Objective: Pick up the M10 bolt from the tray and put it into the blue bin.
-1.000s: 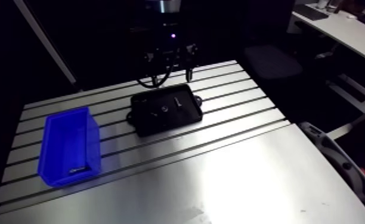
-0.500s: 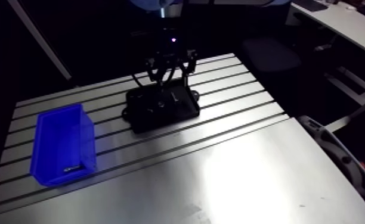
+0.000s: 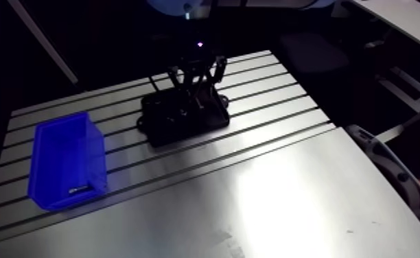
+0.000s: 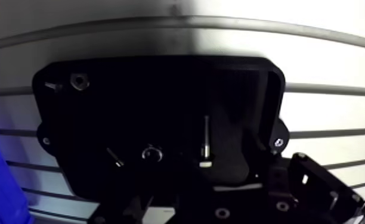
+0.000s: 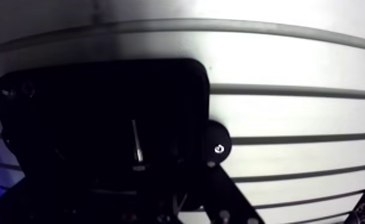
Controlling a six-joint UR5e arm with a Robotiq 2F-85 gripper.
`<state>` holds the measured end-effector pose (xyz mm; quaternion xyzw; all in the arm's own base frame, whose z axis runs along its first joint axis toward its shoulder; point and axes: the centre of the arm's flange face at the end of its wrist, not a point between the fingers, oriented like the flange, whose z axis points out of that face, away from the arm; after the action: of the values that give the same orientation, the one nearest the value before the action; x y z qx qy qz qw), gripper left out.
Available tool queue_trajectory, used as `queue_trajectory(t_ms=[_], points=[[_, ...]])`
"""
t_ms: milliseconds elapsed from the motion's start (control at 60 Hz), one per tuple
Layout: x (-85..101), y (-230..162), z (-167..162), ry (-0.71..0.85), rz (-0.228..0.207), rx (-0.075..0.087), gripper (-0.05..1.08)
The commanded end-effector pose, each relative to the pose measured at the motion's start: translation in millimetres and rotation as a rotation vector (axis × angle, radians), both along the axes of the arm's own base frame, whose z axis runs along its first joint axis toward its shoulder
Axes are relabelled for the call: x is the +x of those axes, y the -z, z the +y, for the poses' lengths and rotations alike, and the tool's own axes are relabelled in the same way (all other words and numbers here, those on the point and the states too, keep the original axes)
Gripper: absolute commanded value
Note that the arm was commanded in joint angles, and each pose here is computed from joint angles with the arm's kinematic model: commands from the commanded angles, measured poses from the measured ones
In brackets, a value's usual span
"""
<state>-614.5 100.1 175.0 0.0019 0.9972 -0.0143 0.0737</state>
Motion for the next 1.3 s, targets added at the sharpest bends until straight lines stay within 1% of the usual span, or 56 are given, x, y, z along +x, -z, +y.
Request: queue_trajectory(t_ms=[17, 167, 383, 467, 767, 800, 1083, 1150, 1300], points=[[-0.6, 2.4, -3.9, -0.002, -0.001, -0.001, 0.41], [0.8, 4.2, -5.4, -0.002, -0.007, -0.003, 0.41], [0.8, 4.2, -5.3, 0.002, -0.006, -0.001, 0.44], [0.8, 5.1, -5.3, 0.002, -0.008, -0.001, 0.47], [1.9, 6.3, -5.5, 0.004, -0.011, -0.001, 0.51], [1.8, 6.3, -5.7, 0.004, -0.011, -0.002, 0.54], [1.9, 7.2, -5.5, 0.004, -0.013, -0.001, 0.56], [1.7, 7.2, -6.4, 0.001, -0.013, -0.001, 0.59], [2.3, 7.8, -6.5, 0.001, -0.015, -0.001, 0.59]])
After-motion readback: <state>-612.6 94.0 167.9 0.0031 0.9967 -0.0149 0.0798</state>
